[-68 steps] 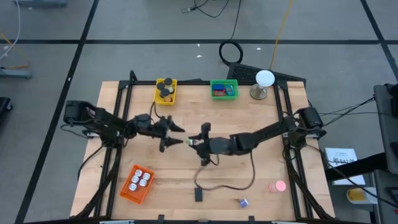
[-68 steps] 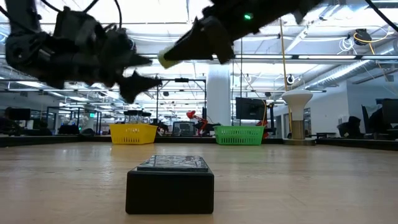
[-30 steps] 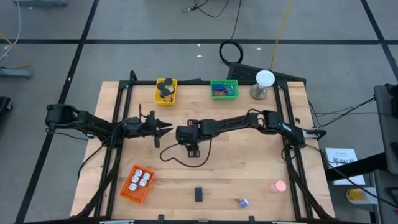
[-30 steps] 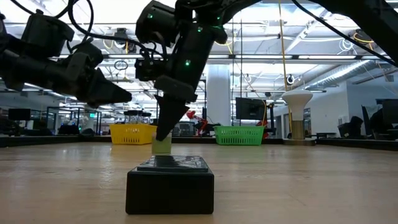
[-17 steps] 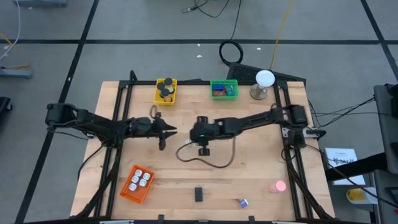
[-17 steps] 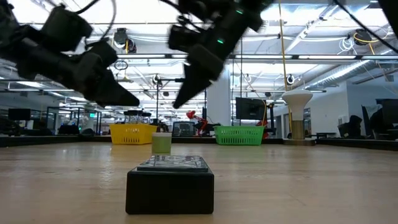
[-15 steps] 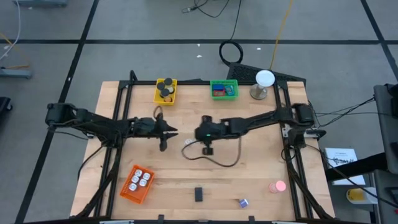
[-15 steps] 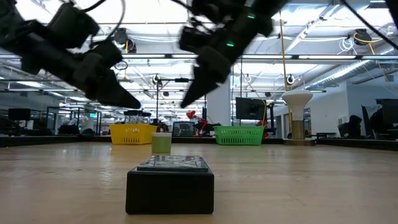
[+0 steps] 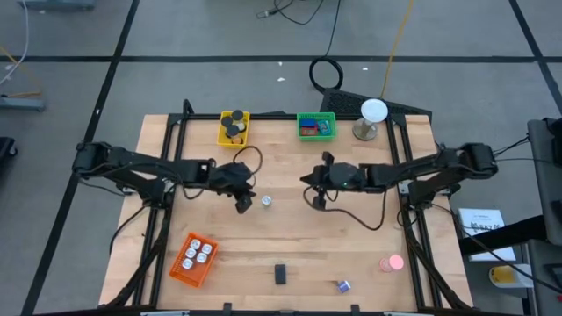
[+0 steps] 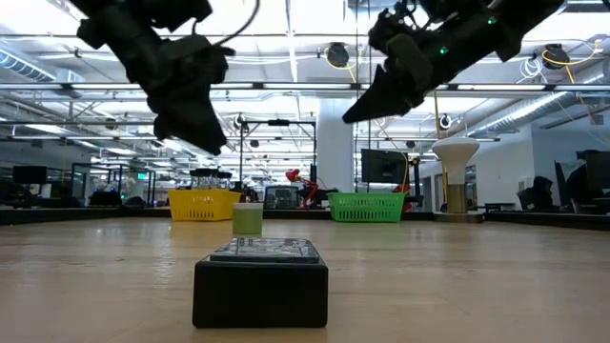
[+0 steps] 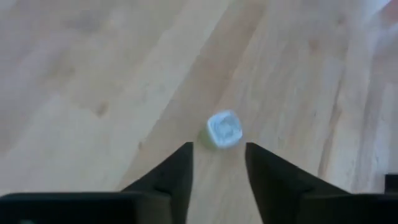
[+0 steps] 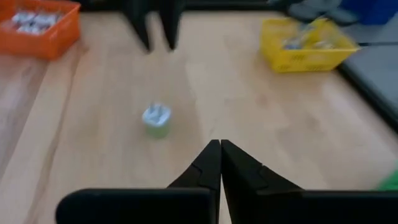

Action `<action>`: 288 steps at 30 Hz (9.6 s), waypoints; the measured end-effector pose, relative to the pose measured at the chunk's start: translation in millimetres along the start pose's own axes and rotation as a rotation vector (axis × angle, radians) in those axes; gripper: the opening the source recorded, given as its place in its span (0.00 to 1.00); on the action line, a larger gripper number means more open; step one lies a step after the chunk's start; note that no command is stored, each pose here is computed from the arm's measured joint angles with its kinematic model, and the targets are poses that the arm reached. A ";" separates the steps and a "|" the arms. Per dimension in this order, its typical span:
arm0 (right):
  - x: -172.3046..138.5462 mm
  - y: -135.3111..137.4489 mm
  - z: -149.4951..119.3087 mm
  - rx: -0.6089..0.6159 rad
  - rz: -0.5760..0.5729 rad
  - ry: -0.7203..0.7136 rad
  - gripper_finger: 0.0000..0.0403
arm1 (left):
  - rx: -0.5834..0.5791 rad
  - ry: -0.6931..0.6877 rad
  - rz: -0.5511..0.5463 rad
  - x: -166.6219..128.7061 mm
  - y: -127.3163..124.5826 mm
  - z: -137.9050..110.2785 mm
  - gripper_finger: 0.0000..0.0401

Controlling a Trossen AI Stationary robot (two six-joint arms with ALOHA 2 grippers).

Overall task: Pick & Place Office items
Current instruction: Put the green charger adapter into the orange bin, then put the black digital clock into the green bin

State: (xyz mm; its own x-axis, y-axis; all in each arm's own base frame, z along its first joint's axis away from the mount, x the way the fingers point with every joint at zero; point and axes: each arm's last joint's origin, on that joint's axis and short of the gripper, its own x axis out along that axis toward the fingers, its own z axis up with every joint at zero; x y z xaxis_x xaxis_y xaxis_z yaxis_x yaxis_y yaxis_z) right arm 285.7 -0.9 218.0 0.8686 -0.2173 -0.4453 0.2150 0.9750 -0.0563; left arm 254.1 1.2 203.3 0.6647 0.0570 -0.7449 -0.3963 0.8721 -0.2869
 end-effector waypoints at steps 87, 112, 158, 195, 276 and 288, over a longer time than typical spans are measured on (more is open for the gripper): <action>-9.1 -1.8 0.7 -0.012 0.004 -0.024 0.00 | 0.629 0.507 -0.138 -133.3 -138.1 -127.3 0.34; -8.4 -2.1 -7.3 -0.007 0.004 -0.010 0.00 | 0.681 0.616 -0.066 -113.7 -145.5 -208.6 0.34; -8.3 -2.2 -8.9 -0.008 0.004 -0.008 0.00 | 0.641 0.652 -0.072 -100.8 -137.9 -212.6 0.49; -8.3 -2.2 -9.1 -0.006 0.004 -0.007 0.00 | 0.795 -0.356 -0.598 -37.6 -73.9 -97.9 0.03; -15.3 19.0 -5.8 -0.118 -0.072 -0.069 0.00 | 0.461 -0.121 -0.003 164.7 5.7 40.6 0.64; -12.3 8.4 -4.2 -0.020 -0.124 -0.079 0.01 | 0.528 -0.238 0.102 97.5 14.8 18.2 0.46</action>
State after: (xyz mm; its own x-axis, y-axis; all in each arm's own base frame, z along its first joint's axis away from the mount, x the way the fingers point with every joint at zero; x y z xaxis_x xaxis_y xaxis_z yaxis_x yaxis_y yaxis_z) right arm 274.9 10.1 219.3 0.8685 -0.3383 -0.3624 0.3145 0.9410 -0.1246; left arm 324.6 28.4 137.4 0.7877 0.2078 -0.5799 -0.1372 0.9769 0.1637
